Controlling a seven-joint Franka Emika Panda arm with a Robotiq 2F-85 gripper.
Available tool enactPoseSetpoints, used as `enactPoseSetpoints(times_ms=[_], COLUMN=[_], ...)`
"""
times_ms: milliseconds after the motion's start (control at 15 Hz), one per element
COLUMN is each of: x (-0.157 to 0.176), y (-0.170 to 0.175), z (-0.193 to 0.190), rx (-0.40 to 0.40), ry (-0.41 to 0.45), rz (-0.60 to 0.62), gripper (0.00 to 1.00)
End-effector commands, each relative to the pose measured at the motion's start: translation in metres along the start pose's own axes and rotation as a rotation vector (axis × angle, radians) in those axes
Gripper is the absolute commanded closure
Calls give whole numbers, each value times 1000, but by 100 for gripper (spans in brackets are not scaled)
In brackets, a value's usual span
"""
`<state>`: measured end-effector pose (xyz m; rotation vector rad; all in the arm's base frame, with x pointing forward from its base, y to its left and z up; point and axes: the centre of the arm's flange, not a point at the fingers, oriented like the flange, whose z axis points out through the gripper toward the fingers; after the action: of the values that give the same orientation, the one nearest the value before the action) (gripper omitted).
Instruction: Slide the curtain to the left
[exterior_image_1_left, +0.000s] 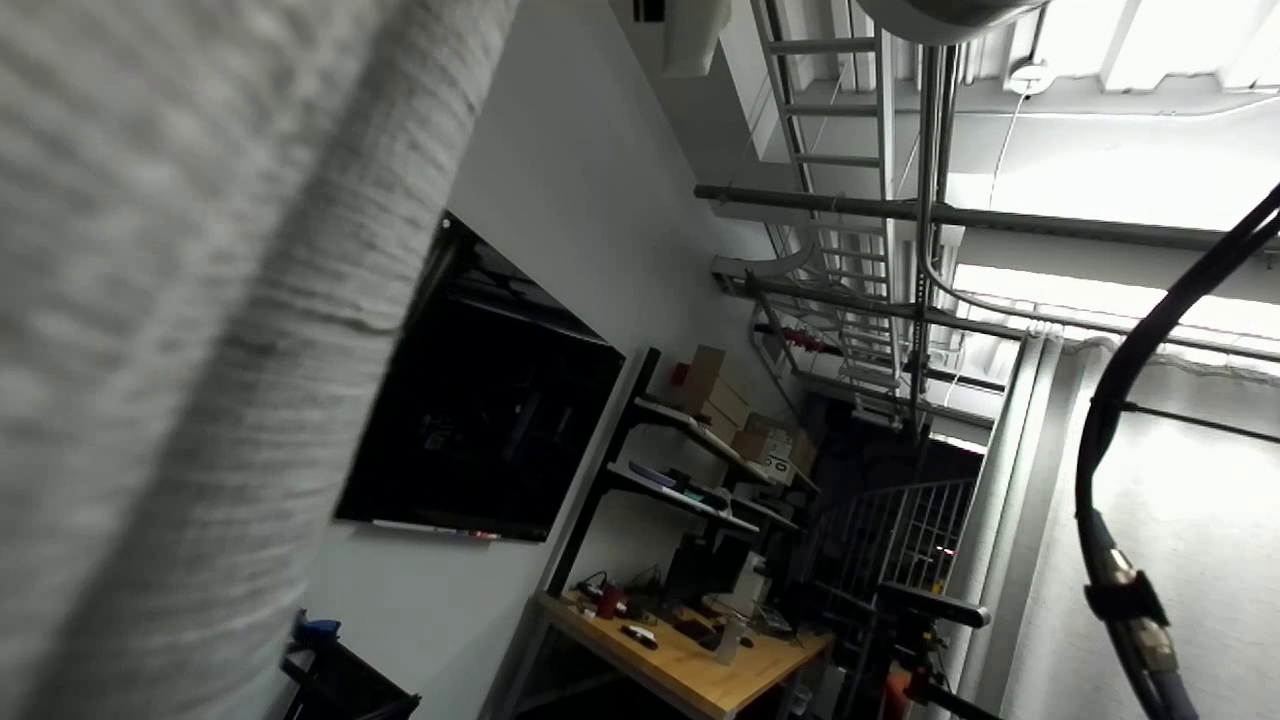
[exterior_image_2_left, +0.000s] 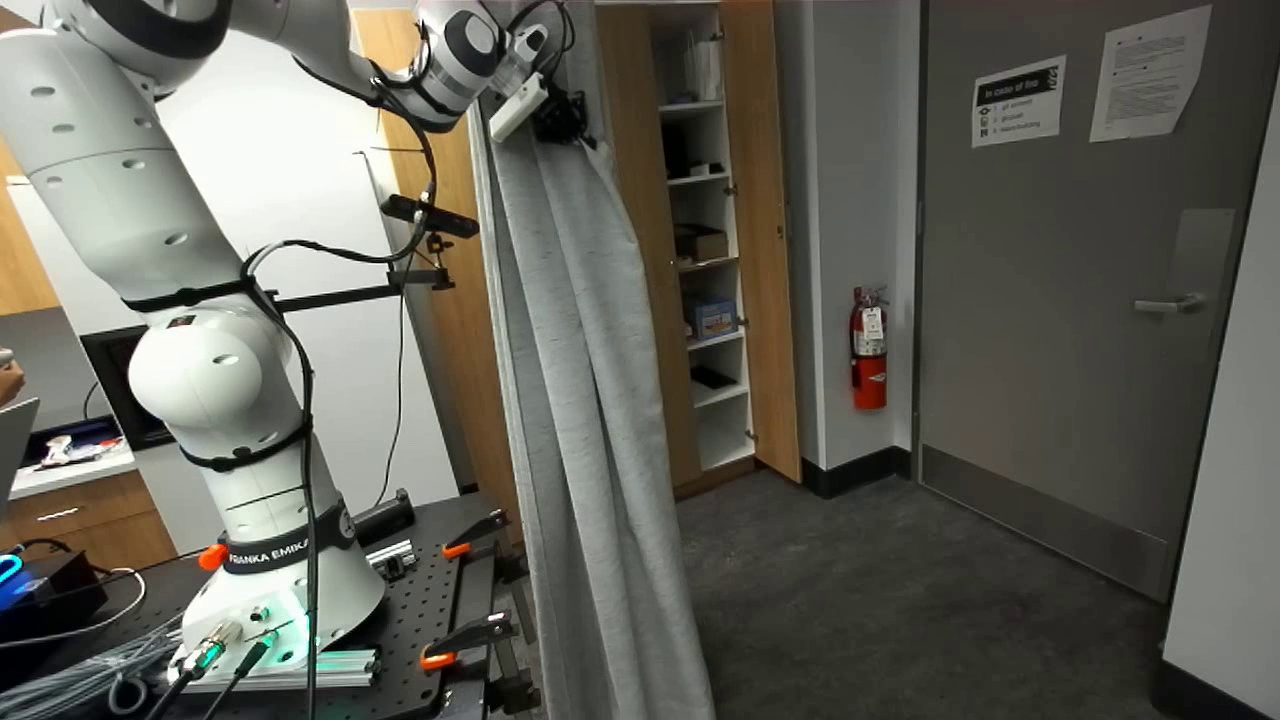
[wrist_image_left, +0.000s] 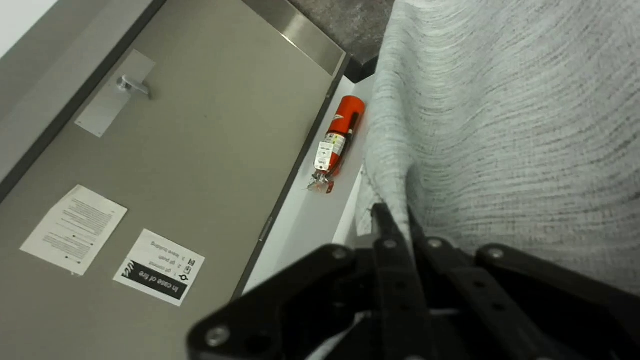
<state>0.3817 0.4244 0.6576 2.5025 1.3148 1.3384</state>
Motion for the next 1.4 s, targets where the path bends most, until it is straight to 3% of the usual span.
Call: enactPoseSetpoints(times_ms=[0, 533, 1000, 1333], x=[-5, 6, 7, 9], y=[-73, -105, -72, -56], z=[31, 14, 55, 77], rx=[121, 135, -10, -62], ry=[-59, -28, -110, -142], rz=[-86, -173, -293, -332], gripper=[99, 99, 99, 99])
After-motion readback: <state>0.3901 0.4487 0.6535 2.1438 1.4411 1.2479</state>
